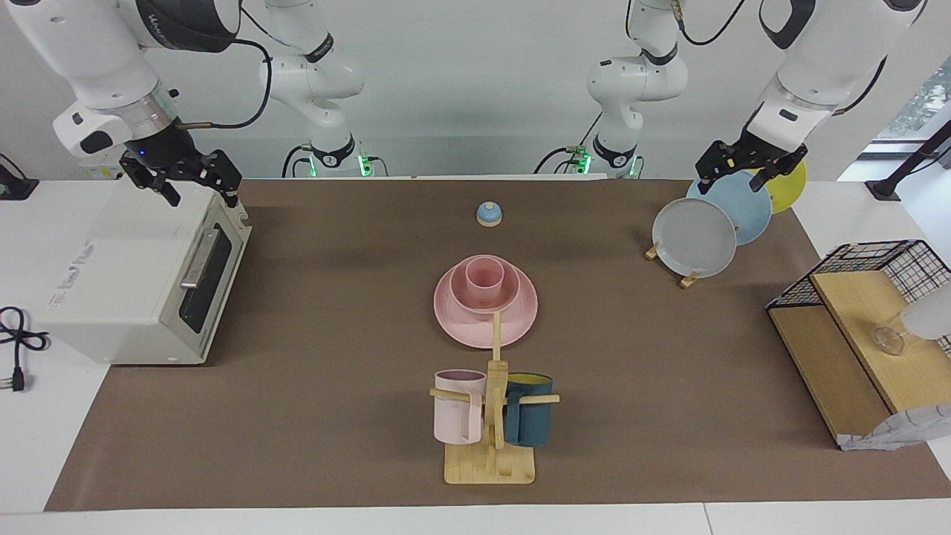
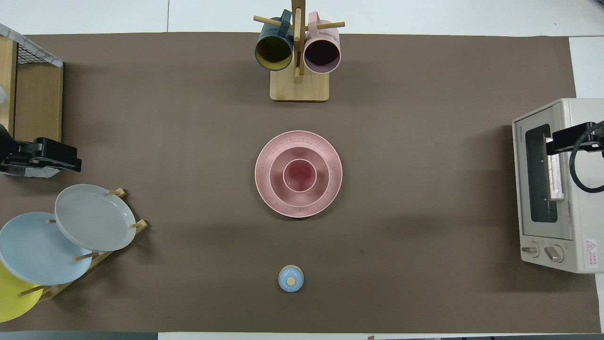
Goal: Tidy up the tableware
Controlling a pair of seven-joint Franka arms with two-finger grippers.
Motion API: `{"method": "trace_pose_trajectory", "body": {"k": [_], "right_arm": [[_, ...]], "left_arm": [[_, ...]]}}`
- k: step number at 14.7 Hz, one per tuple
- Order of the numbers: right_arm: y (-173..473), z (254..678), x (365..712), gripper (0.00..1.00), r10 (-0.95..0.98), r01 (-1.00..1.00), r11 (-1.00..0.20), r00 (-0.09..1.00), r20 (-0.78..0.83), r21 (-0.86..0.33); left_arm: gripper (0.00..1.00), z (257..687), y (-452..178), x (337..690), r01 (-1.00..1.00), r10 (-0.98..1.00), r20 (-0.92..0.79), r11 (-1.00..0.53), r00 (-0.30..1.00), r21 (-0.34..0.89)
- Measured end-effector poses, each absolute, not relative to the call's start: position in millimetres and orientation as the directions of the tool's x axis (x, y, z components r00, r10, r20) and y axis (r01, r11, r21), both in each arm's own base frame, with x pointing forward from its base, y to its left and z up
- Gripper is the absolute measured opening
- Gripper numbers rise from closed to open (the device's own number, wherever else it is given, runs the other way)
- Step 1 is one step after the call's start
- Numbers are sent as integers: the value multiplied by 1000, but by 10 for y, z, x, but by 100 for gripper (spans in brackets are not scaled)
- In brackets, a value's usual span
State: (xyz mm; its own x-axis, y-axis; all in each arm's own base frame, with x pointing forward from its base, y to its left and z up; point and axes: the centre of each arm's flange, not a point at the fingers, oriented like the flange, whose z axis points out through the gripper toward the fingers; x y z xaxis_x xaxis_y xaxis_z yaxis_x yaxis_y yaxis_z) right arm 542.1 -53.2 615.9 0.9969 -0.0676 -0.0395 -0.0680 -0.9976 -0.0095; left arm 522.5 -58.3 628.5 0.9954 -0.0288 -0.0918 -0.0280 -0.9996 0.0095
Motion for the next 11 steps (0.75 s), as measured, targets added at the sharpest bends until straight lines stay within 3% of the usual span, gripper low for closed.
{"method": "trace_pose_trajectory", "body": {"k": [11], "right_arm": [[-470, 6160, 5426, 100, -56, -57, -998, 998, -39, -9]], "left_arm": [[100, 6496, -573, 5251, -25, -26, -63, -1000, 998, 13]]}}
